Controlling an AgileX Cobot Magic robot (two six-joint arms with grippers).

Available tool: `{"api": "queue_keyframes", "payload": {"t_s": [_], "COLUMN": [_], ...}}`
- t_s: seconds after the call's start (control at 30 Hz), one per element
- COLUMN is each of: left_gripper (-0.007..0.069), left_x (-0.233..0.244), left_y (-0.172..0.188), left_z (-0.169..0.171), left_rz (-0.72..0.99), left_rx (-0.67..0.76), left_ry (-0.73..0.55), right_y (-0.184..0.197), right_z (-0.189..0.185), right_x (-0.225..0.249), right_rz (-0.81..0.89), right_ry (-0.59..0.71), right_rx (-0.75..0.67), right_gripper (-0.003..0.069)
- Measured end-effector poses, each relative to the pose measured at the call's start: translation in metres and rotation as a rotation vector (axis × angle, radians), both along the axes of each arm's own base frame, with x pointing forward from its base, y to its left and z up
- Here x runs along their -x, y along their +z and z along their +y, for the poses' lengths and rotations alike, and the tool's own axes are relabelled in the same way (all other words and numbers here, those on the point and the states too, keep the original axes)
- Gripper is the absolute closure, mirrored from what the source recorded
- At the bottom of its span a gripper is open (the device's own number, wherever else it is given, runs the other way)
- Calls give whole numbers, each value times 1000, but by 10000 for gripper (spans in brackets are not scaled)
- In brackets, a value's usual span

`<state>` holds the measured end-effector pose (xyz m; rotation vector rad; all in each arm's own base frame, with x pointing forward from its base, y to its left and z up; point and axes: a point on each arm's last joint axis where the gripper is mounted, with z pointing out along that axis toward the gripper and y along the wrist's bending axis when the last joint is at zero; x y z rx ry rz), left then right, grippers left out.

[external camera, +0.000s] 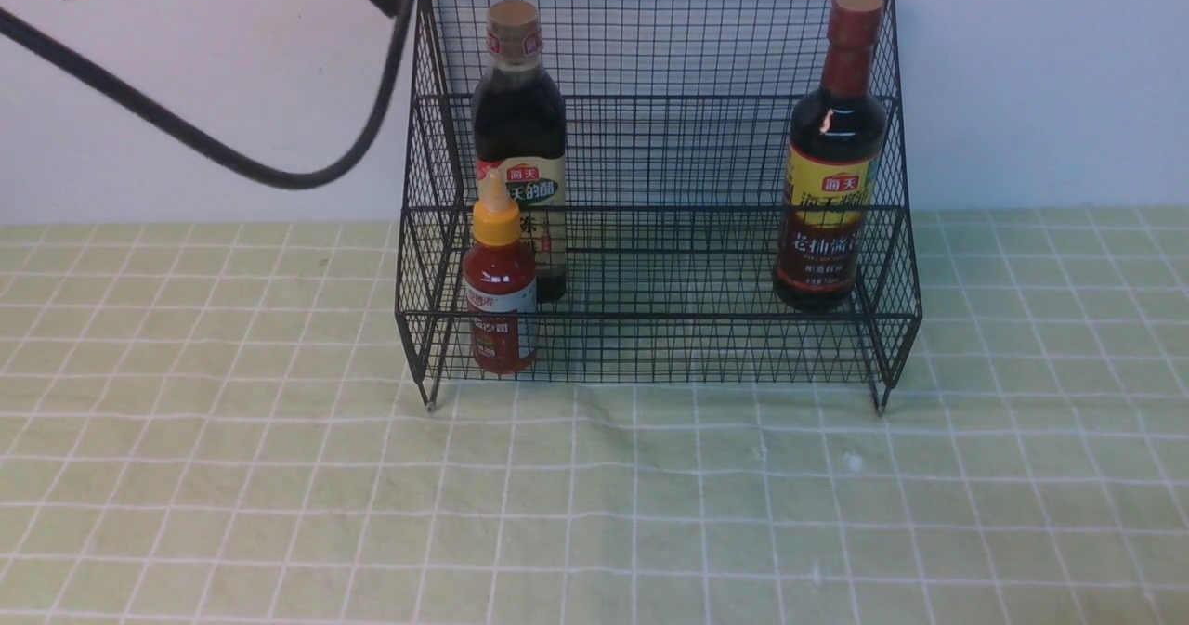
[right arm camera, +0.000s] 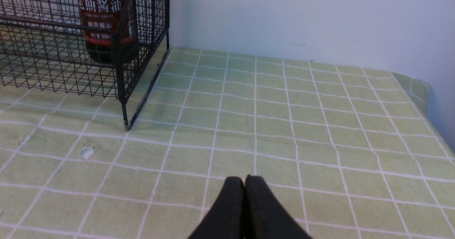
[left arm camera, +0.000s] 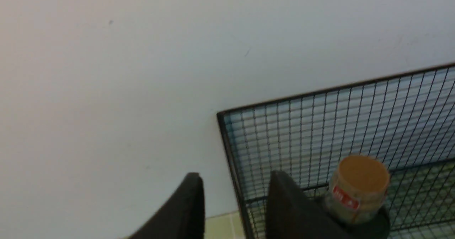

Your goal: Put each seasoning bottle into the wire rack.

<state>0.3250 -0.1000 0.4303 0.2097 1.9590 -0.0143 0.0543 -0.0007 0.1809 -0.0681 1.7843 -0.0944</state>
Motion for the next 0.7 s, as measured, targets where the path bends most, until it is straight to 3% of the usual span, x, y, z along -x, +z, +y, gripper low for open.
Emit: {"api": "queue_keyframes", "payload": {"t_s": [0.03,0.17,0.37,0.57,0.7], "left_gripper": [545,622,631,631,631], "left_x": [10,42,94,148,178], "left_y": [4,15,26,27,7], "left_z": [5,18,32,42,48], "left_rz": [32,134,276,203,168], "left_rx": [-15,-68,-71,53,113], "left_ry": [14,20,-20,-89,-124], "right_y": [0,0,0,0,0], "right_z": [0,0,0,0,0], "right_x": [0,0,0,0,0], "right_rz": [0,0,0,0,0], "right_ry": [0,0,0,0,0], "right_rx": [0,0,0,0,0], "right_gripper": [671,671,671,671,671]}}
